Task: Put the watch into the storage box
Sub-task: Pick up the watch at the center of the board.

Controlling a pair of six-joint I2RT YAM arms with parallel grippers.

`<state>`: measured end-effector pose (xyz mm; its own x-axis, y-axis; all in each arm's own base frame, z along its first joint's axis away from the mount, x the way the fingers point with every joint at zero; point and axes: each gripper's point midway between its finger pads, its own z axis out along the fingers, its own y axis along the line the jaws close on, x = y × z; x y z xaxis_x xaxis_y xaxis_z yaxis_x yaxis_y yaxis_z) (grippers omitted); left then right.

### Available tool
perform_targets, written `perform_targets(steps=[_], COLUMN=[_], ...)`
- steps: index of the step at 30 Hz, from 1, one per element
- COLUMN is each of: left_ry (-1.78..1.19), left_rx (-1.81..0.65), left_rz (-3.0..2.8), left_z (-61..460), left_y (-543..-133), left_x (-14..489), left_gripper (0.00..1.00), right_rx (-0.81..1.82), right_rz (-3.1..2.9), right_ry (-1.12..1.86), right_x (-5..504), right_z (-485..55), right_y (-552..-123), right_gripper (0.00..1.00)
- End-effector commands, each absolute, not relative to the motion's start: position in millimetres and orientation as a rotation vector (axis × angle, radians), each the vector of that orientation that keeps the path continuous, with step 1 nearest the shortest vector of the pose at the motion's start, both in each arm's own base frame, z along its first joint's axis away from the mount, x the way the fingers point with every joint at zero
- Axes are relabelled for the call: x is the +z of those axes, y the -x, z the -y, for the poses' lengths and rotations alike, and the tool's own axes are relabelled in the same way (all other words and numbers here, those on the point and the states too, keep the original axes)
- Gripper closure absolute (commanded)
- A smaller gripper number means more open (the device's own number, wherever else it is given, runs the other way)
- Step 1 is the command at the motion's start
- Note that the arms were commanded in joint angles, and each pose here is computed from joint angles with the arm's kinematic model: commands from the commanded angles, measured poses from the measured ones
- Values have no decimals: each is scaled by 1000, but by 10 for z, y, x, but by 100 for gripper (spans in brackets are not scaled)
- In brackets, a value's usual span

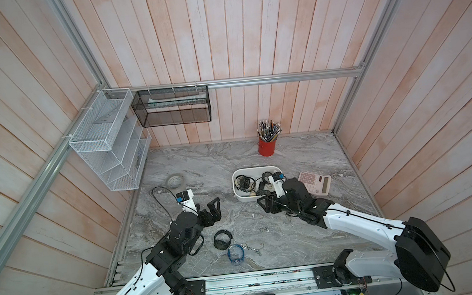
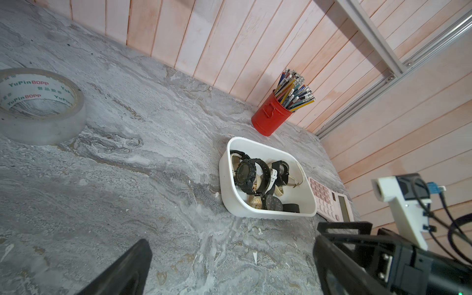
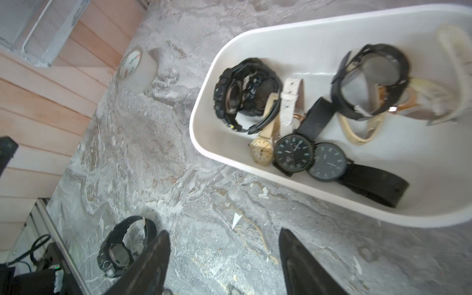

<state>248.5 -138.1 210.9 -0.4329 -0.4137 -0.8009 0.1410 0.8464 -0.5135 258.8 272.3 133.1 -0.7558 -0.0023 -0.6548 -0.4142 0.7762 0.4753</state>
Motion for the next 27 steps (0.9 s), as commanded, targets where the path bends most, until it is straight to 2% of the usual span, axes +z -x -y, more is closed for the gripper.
perform_targets(steps=[1, 9, 12, 18, 27], left_ry=[244, 252, 248, 237, 223], left_rx=[-587, -569, -545, -519, -498], left_rz=[-1939, -1918, -1915, -1895, -1842], left_z=[1264, 1190, 1153, 1105, 1047], left_y=[-2453, -2425, -2417, -2411, -2408], left_x=[1978, 2040, 2060, 2130, 2335], left_gripper=[0, 0, 0, 0, 0], right_rx=[878, 896, 900, 894, 902], right_rz=[-2321, -2447, -2479, -2492, -2527], right_ry=[326, 552, 616, 698, 793], right_x=[1316, 952, 884, 812, 691], right_z=[-2980, -3351, -3412, -3506, -3746], right_y=[-2487, -1927, -1776, -1555, -1302], right_gripper=[39, 50, 57, 65, 66])
